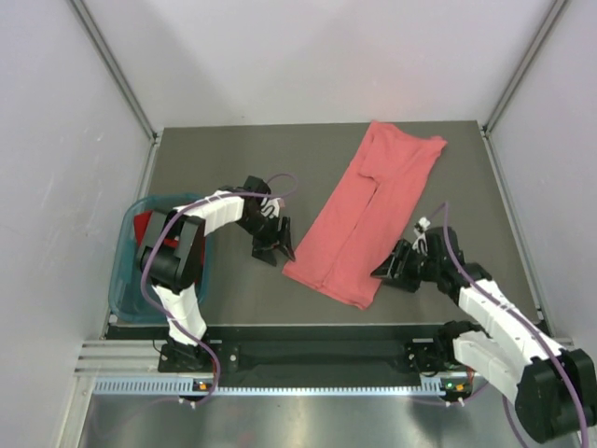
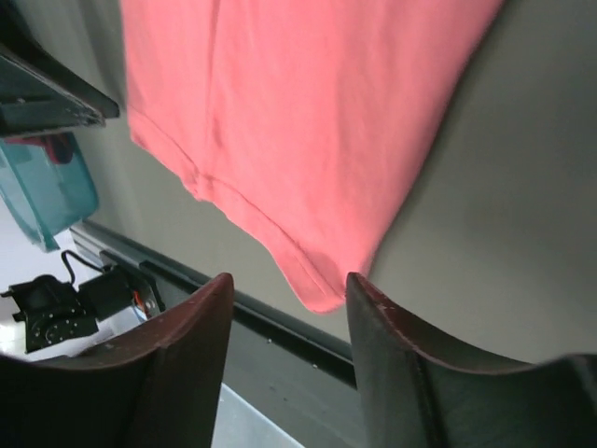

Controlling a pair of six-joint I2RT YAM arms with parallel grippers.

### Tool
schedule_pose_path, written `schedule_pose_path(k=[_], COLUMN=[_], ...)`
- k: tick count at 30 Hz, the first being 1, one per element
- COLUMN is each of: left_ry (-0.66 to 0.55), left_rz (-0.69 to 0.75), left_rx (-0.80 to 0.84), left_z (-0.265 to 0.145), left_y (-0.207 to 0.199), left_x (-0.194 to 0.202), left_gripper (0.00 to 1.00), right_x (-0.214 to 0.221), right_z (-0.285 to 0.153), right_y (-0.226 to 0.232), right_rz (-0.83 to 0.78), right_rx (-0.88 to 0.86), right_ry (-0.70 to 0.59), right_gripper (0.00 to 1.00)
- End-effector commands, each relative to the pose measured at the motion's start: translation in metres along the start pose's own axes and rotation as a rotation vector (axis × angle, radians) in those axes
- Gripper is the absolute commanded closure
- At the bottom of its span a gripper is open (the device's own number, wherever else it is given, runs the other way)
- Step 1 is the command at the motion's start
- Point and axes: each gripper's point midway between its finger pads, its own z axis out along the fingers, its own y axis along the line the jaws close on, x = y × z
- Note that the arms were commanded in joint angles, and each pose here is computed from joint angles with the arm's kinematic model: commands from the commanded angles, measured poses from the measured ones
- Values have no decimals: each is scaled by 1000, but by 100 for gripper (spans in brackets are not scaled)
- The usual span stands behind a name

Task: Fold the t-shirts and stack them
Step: Fold the tshirt

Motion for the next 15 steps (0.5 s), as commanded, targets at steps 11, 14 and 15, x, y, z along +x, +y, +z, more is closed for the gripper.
schedule_pose_path(k=[11,14,15], left_ry=[-32,-29,-24], left_rz=[37,30,26], left_rx=[16,12,15], left_z=[-6,-1,0], left_y=[1,8,8], left_x=[12,19,21], left_gripper=[37,37,37], right_x=[56,59,62], right_z=[17,20,21], right_y=[-18,-22,-23], right_rz=[193,201,206], right_rx=[20,30,38], right_ry=[27,25,33], right_gripper=[45,44,44])
